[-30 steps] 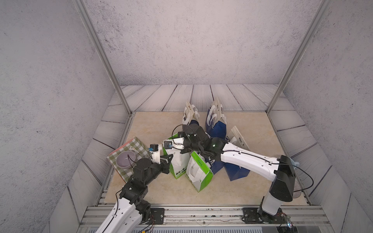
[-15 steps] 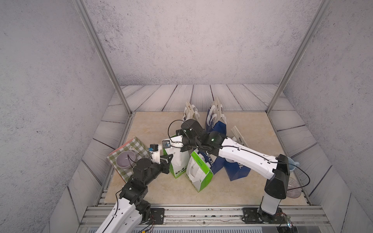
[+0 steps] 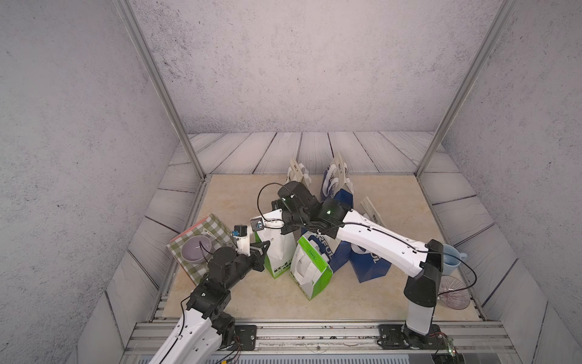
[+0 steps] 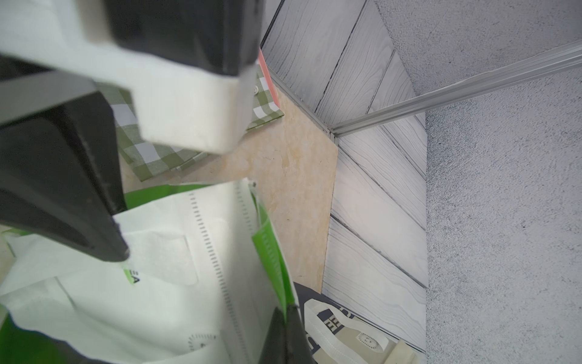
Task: Open the takeout bag
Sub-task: Open the takeout bag at the center of the board.
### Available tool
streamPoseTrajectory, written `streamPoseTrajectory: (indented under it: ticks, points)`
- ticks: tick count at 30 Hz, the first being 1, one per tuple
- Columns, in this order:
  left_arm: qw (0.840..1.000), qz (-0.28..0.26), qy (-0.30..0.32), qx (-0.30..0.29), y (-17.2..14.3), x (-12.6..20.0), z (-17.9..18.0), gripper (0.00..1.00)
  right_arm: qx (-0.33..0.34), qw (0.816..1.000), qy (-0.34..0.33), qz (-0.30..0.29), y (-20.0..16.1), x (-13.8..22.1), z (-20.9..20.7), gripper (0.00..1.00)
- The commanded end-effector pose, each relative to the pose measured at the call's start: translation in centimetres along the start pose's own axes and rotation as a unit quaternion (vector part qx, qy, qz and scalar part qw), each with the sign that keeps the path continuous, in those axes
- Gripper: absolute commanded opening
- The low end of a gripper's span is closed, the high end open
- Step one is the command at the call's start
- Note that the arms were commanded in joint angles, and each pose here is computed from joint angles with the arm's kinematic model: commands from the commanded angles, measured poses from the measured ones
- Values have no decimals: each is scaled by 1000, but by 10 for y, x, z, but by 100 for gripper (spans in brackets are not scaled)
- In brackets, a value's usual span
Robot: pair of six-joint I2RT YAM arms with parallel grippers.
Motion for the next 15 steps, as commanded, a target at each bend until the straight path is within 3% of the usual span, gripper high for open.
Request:
streamPoseTrajectory:
  ticks: [1, 10, 15]
  points:
    - [1000, 0, -8, -11, 3, 1, -2, 0, 8, 998, -55, -27, 16, 21, -26, 0]
    - [1000, 1, -7, -11, 3, 2, -2, 0, 20, 999, -46, -21, 17, 20, -30, 0]
    - [1000, 0, -7, -11, 2, 1, -2, 0, -6, 999, -29, -21, 17, 20, -28, 0]
Point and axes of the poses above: each gripper's point midway between its finger pads, its own x axis back along the fingers, its own z axis along the line the jaws close on, y = z × x, the point moved 9 cm from there along x, back along the fingers, and after that the axes turned 14 degrees about -x, right-handed, at the moved point
